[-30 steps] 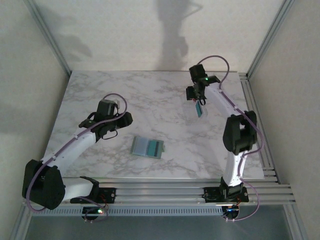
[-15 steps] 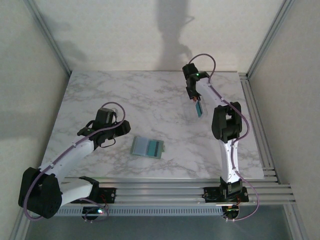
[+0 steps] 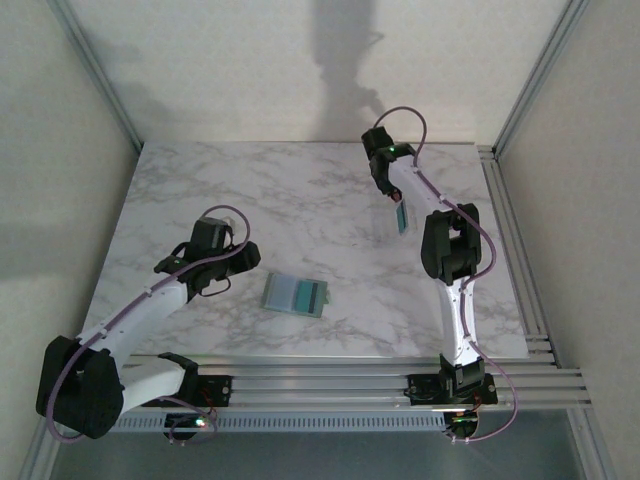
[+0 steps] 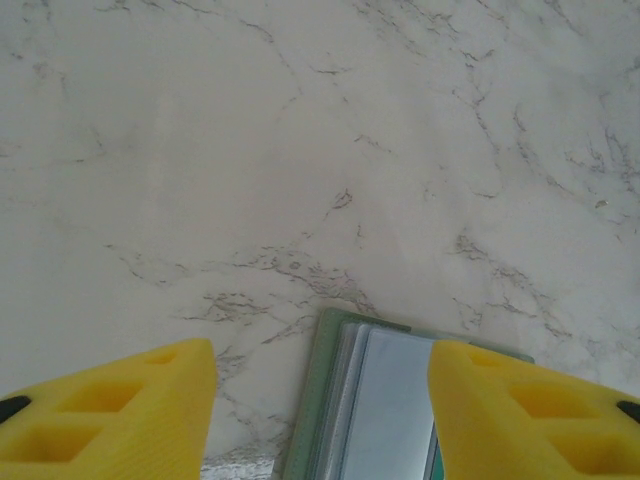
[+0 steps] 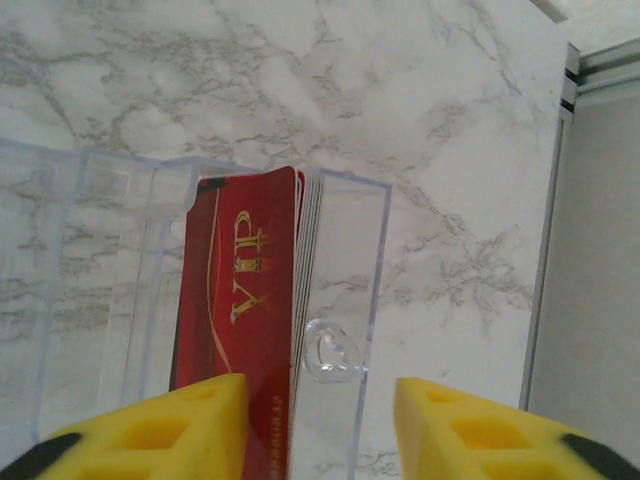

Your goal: Put the credit cards into the card holder

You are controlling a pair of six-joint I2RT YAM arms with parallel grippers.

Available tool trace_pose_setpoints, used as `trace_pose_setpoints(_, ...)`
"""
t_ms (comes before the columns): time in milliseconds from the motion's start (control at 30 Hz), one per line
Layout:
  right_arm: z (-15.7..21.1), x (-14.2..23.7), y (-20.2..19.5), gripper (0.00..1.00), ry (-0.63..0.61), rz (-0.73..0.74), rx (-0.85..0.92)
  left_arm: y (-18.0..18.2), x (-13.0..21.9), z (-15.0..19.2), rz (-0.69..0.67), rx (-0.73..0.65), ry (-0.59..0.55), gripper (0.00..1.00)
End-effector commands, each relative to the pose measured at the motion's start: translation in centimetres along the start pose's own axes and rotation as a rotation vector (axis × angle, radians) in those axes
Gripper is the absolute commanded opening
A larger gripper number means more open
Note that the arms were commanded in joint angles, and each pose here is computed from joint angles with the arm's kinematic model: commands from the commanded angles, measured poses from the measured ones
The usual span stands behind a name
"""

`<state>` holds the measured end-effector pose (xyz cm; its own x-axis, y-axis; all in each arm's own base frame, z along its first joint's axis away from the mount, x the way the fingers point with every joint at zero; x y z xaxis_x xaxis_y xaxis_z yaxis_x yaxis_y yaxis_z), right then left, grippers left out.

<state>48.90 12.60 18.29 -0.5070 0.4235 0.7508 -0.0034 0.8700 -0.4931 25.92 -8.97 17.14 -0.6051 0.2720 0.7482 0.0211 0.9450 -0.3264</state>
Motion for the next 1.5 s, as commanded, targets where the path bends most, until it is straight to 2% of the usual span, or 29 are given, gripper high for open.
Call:
trace_pose_setpoints(0, -0.9, 1.1, -0.9, 0.36, -0.028, 0.059, -0.001, 0.5, 0.2, 0.0, -0.014, 0.025, -0.027, 0.57)
trace_pose_setpoints(233, -0.9, 0.8, -0.4, 0.14, -0.009, 0.029, 0.009, 0.7, -0.1, 0.3, -0.027, 0.021, -0.017, 0.56)
trace_pose_setpoints(467, -0.1, 0.7, 0.0, 0.09, 0.014, -0.019, -0.009, 0.8, -0.4, 0.5, -0.031, 0.018, -0.005, 0.56)
trace_pose_setpoints(633, 0.0, 2.4, -0.2, 0.00, 0.011, -0.114, -0.070, 0.5, -0.3, 0.3, -0.014, 0.015, 0.008, 0.56)
trace_pose_setpoints(833, 1.0, 4.4, -0.8, 0.00, 0.028, -0.221, -0.185, -1.1, -0.2, -0.4, 0.109, 0.027, 0.020, 0.56)
trace_pose_setpoints(933, 1.3, 4.7, -1.1, 0.00, 0.041, -0.230, -0.233, -2.0, 0.0, -0.7, 0.183, 0.044, 0.019, 0.56)
trace_pose_setpoints(1167, 0.1, 7.3, -3.2, 0.00, -0.045, -0.264, -0.312, -4.4, 1.6, -2.4, 0.363, 0.057, -0.030, 0.55)
trace_pose_setpoints(1300, 0.1, 10.6, -3.9, 0.00, -0.113, -0.422, -0.386, -6.0, 3.4, -4.3, 0.482, 0.080, -0.116, 0.55)
trace_pose_setpoints(1467, 1.5, 16.0, -4.1, 0.00, -0.238, -0.771, -0.514, -7.6, 6.1, -6.8, 0.597, 0.087, -0.242, 0.62)
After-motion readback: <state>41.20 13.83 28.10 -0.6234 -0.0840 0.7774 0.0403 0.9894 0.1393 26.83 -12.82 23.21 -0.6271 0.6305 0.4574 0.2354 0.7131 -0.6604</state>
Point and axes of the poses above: each hand's point on the last joint's axis, 136 mm out from that joint toward the fingers, its own x axis back along the fingers, its own y axis along the line the jaws close on, z = x × y, the point moved 7 cm from there along x, back along the fingers, and after that the axes turned 10 degrees about -x, right-handed, at the moved point
